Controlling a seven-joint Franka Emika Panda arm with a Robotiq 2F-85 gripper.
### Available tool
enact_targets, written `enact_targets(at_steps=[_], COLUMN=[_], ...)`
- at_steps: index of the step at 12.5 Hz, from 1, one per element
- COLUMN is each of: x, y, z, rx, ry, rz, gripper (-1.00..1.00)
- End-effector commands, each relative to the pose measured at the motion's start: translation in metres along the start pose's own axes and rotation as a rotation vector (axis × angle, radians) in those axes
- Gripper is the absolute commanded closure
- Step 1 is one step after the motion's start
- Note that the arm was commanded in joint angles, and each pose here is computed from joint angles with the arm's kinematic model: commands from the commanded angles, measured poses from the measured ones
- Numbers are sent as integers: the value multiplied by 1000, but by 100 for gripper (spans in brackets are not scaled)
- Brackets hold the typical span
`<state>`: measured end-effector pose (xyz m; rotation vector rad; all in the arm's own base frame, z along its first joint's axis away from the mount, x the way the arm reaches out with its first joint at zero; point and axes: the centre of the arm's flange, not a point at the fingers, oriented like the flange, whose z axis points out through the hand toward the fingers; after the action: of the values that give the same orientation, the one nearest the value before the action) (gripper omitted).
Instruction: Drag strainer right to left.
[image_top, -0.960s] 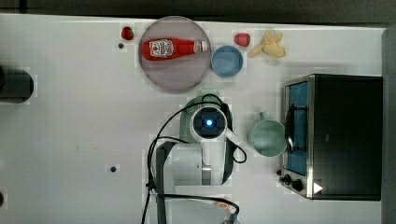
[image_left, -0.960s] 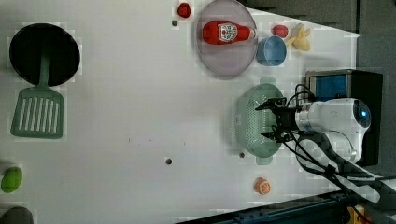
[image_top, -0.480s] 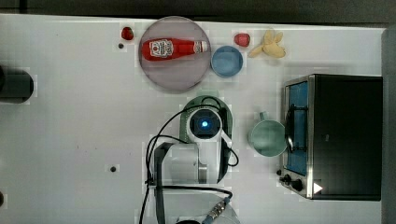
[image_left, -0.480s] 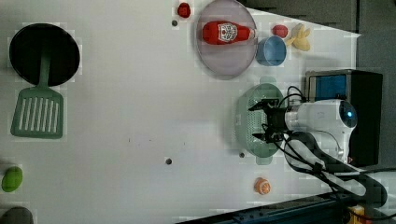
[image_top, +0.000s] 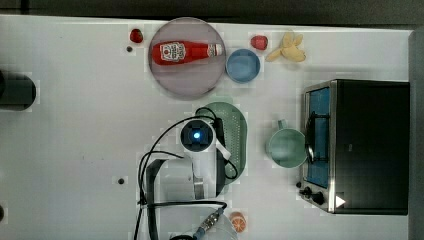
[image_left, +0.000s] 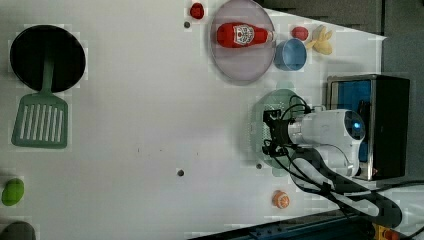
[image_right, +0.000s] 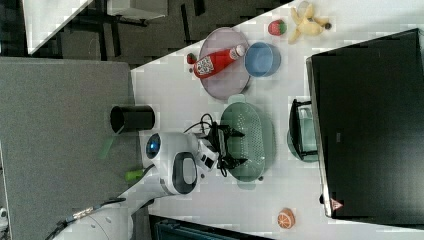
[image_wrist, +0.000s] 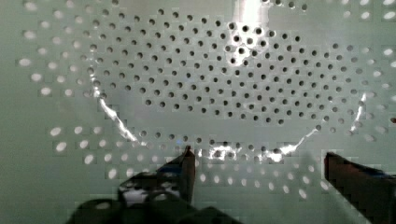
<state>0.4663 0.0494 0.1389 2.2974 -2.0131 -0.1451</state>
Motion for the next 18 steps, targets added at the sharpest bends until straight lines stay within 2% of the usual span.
enact_targets(at_steps=[1,6,11,18], x=[-25,-83,-151,-233], y=[-10,-12,-12,-27], z=[-12,-15,-21,-21], rx=[24,23,20,43], ry=[-34,-94,-103,-122], rz=[69,51,142,147], gripper=[-100,-100,-100,-100])
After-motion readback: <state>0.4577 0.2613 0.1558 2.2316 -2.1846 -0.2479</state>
